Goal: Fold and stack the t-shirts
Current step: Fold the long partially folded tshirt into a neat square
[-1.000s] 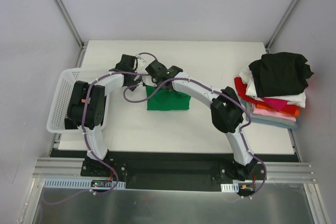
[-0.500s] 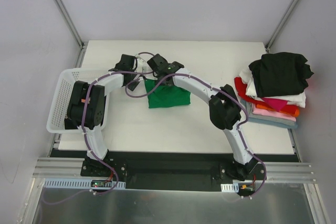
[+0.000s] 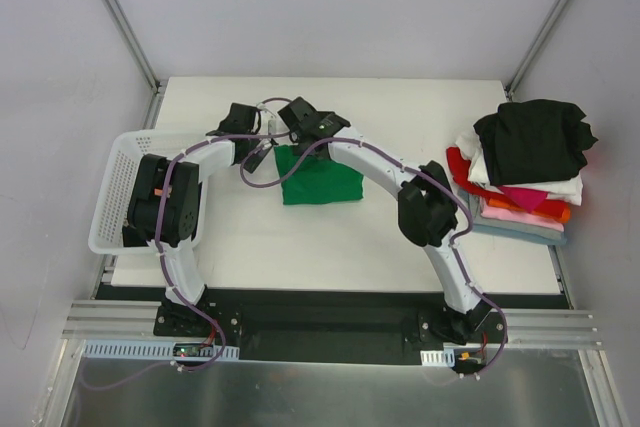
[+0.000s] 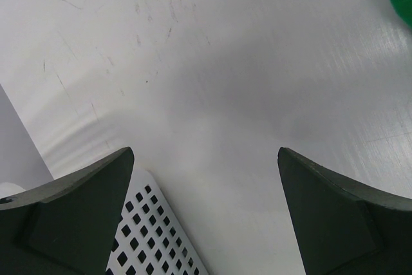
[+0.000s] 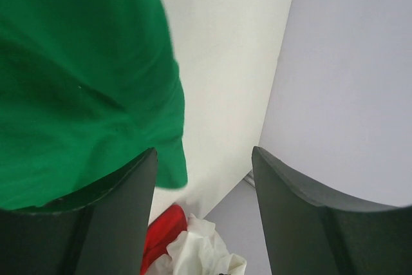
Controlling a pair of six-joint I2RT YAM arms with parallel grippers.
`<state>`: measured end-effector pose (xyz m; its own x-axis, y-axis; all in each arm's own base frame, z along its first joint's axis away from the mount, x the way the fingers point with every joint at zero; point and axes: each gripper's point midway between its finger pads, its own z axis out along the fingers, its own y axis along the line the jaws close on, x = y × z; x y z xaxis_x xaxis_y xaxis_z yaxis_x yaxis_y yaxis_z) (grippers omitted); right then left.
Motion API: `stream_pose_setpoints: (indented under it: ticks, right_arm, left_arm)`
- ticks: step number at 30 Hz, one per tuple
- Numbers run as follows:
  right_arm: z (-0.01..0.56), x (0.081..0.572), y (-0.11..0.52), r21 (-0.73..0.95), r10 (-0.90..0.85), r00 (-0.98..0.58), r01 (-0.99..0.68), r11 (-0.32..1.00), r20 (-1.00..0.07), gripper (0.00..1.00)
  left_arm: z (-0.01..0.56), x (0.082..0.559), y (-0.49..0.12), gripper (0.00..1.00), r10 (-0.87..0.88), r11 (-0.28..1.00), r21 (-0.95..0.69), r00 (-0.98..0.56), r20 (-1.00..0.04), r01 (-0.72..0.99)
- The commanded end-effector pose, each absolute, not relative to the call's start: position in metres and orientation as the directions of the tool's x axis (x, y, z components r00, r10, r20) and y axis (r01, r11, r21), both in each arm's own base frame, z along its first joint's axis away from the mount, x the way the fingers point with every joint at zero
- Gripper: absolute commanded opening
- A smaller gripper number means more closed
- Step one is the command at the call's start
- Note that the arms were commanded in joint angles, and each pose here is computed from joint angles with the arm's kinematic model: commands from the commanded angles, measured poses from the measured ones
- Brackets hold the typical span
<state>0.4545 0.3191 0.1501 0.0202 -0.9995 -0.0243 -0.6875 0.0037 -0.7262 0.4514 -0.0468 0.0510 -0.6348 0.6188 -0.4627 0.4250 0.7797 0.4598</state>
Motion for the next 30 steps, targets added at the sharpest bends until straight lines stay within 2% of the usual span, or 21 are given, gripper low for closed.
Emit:
stream_pose_setpoints:
  ticks: [1, 5, 10, 15, 17, 21, 24, 27, 30]
  right_arm:
    - [0.212, 0.469, 0.326, -0.812, -0.991, 0.008, -0.574, 0.103, -0.132, 0.64]
    - [0.219, 0.461, 0.318, -0.813, -0.990, -0.009, -0.570, 0.119, -0.138, 0.64]
    - [0.216, 0.435, 0.304, -0.770, -0.975, -0.044, -0.606, 0.198, -0.216, 0.64]
    - [0.190, 0.414, 0.296, -0.682, -0.959, -0.092, -0.686, 0.255, -0.266, 0.64]
    - [0.177, 0.411, 0.286, -0.628, -0.941, -0.158, -0.711, 0.318, -0.299, 0.64]
    - [0.158, 0.386, 0.279, -0.428, -0.879, -0.278, -0.790, 0.439, -0.388, 0.72]
    - [0.159, 0.373, 0.272, -0.255, -0.787, -0.420, -0.784, 0.565, -0.452, 0.76]
    - [0.167, 0.378, 0.248, -0.117, -0.650, -0.563, -0.703, 0.701, -0.511, 0.79]
    - [0.162, 0.381, 0.233, 0.031, -0.540, -0.663, -0.645, 0.763, -0.519, 0.81]
  left_arm:
    - [0.086, 0.463, -0.040, 0.95, 0.610, 0.783, 0.505, -0.609, -0.507, 0.363]
    - [0.097, 0.468, -0.040, 0.95, 0.603, 0.787, 0.513, -0.599, -0.526, 0.342]
    - [0.116, 0.470, -0.045, 0.95, 0.598, 0.795, 0.507, -0.568, -0.565, 0.334]
    - [0.149, 0.465, -0.060, 0.96, 0.572, 0.820, 0.467, -0.503, -0.648, 0.331]
    - [0.156, 0.457, -0.070, 0.96, 0.558, 0.829, 0.434, -0.479, -0.677, 0.352]
    - [0.161, 0.445, -0.081, 0.96, 0.538, 0.840, 0.398, -0.462, -0.705, 0.370]
    - [0.161, 0.444, -0.084, 0.96, 0.532, 0.842, 0.390, -0.460, -0.710, 0.373]
    - [0.156, 0.443, -0.086, 0.96, 0.535, 0.840, 0.383, -0.465, -0.705, 0.385]
    - [0.148, 0.439, -0.090, 0.96, 0.538, 0.836, 0.372, -0.471, -0.699, 0.402]
